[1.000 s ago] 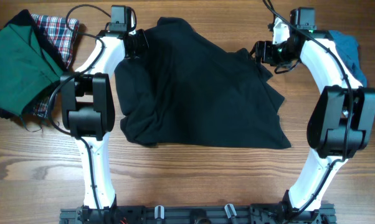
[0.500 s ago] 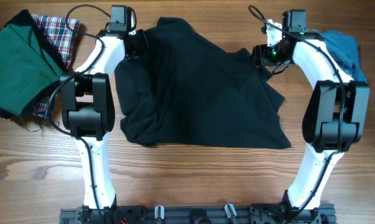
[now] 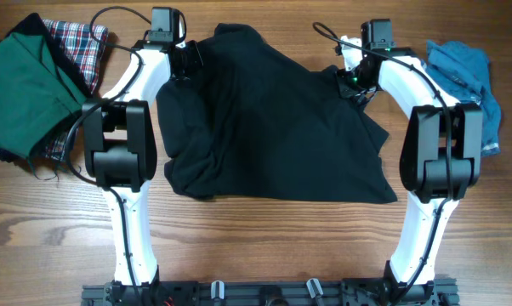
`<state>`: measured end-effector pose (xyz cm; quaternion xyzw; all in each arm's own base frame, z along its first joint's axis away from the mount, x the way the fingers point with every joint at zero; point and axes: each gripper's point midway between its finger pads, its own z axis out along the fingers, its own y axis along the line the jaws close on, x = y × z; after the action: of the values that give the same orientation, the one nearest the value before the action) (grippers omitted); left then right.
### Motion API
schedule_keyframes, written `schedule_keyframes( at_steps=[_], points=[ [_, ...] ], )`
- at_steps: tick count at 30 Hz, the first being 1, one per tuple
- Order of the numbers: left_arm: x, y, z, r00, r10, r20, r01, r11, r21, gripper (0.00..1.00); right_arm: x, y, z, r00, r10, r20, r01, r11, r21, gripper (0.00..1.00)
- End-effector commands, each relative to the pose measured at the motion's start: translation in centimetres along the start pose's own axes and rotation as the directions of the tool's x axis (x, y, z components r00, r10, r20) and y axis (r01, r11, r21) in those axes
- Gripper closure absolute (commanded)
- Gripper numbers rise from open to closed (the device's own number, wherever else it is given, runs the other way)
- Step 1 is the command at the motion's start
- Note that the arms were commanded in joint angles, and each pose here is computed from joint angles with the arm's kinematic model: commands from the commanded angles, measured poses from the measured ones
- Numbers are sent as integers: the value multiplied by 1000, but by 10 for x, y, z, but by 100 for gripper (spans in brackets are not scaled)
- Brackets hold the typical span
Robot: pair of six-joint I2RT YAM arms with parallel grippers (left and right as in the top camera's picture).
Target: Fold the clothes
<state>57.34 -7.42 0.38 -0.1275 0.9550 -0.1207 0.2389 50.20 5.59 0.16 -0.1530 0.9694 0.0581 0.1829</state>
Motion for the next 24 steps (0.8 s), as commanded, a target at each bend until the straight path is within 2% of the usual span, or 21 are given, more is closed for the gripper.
schedule_keyframes(
  at_steps=[1, 10, 14, 19, 22, 23, 24],
  points=[
    [18, 7, 13, 999, -1, -53, 0, 1000, -23, 96, 13, -23, 21, 998, 54, -41, -48, 992, 116, 96],
    [19, 7, 13, 998, -2, -58, 1, 1000, -25, 96, -59, -71, -26, 983, 86, 162, -120, 969, 215, 96],
    [20, 8, 13, 998, -3, -64, 1, 1000, -28, 96, -81, -82, -37, 970, 49, 238, -109, 963, 246, 96],
    [23, 9, 12, 997, -5, -74, 2, 999, -33, 96, -111, -96, -50, 932, 15, 362, -132, 944, 301, 96],
    [24, 9, 12, 997, -6, -78, 3, 999, -35, 96, -124, -114, -61, 906, 3, 423, -181, 906, 383, 96],
    [24, 9, 12, 997, -5, -78, 3, 999, -34, 96, -127, -123, -66, 894, 12, 447, -216, 886, 409, 71],
    [24, 9, 12, 997, -5, -78, 3, 999, -34, 96, -127, -129, -70, 885, 33, 465, -252, 873, 418, 17]
  ],
)
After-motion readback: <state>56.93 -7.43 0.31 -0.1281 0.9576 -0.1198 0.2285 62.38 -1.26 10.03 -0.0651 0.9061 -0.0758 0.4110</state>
